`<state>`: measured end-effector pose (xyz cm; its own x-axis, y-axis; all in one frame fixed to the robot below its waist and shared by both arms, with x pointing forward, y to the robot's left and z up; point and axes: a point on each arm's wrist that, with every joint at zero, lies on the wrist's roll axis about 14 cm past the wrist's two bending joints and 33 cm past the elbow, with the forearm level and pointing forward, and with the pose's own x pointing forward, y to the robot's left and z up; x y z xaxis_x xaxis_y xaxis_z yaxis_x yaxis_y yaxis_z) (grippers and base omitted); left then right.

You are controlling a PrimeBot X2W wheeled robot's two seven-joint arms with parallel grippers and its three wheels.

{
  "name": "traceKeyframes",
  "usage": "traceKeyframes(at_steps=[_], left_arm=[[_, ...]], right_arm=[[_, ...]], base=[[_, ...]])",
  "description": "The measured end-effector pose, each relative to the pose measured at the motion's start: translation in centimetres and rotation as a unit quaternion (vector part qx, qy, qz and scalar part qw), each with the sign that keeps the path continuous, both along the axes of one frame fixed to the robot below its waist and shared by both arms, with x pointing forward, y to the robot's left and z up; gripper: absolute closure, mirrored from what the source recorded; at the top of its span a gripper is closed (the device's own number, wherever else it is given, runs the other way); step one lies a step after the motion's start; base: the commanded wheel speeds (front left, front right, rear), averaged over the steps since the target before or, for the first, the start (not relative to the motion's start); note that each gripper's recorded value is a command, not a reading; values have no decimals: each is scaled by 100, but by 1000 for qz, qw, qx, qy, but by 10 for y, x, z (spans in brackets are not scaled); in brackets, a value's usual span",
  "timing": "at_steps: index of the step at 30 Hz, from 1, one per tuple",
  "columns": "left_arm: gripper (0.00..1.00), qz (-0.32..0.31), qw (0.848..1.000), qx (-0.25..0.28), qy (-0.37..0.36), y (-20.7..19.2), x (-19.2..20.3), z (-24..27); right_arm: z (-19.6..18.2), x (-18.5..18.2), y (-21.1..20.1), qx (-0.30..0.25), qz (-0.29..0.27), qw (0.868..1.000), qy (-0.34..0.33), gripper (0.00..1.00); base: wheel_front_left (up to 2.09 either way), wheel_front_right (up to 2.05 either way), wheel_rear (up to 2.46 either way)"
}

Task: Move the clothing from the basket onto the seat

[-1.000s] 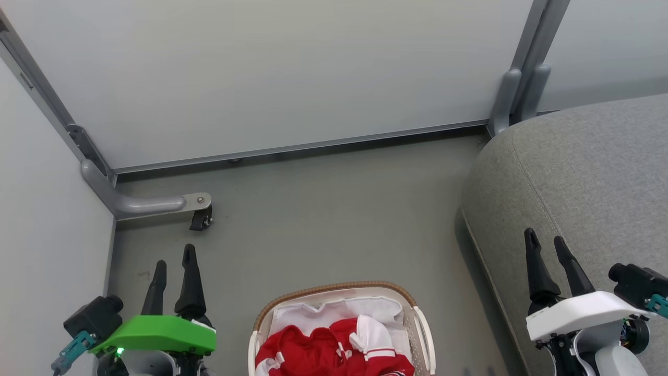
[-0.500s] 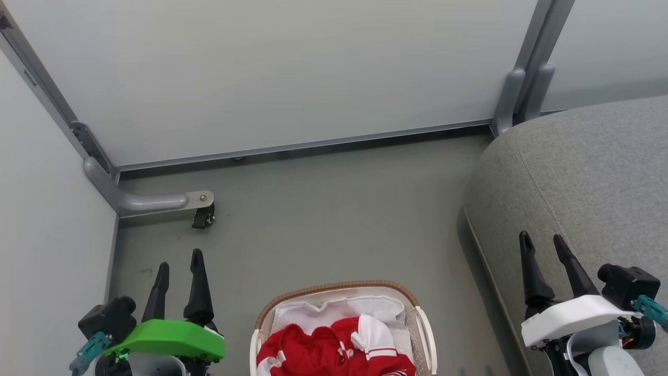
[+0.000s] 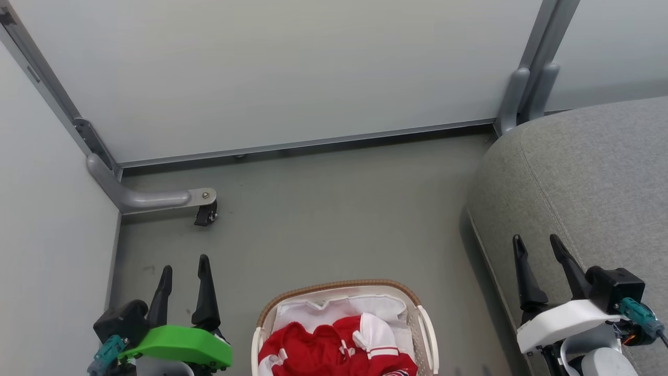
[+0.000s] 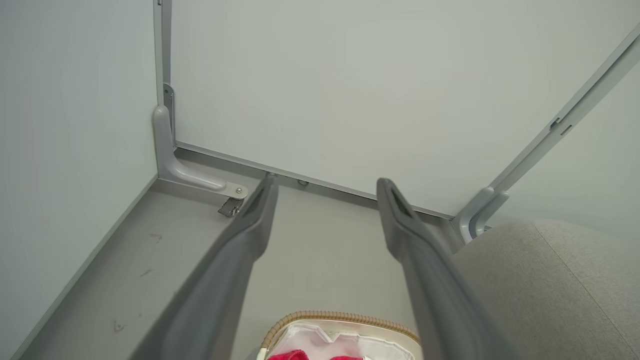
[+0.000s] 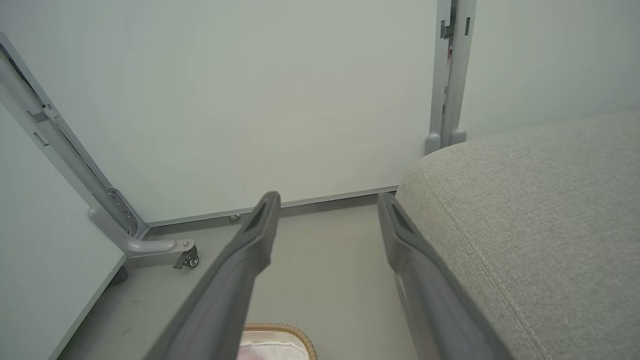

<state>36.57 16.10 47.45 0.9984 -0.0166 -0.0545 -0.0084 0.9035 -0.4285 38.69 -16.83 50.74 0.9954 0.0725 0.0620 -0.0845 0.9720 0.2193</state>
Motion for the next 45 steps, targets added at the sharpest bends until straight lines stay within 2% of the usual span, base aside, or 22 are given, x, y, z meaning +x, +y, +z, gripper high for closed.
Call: traceKeyframes(at_steps=[31,45], left_arm=[[0,-21,996,90,7,-7,-9,-16],[0,-19,996,91,10,-5,-11,-18]], right_arm=[[-2,0,15,-111,29,993,-20,0],[-3,-1,16,-112,32,993,-17,0]], base=[[0,0,0],[0,0,0]])
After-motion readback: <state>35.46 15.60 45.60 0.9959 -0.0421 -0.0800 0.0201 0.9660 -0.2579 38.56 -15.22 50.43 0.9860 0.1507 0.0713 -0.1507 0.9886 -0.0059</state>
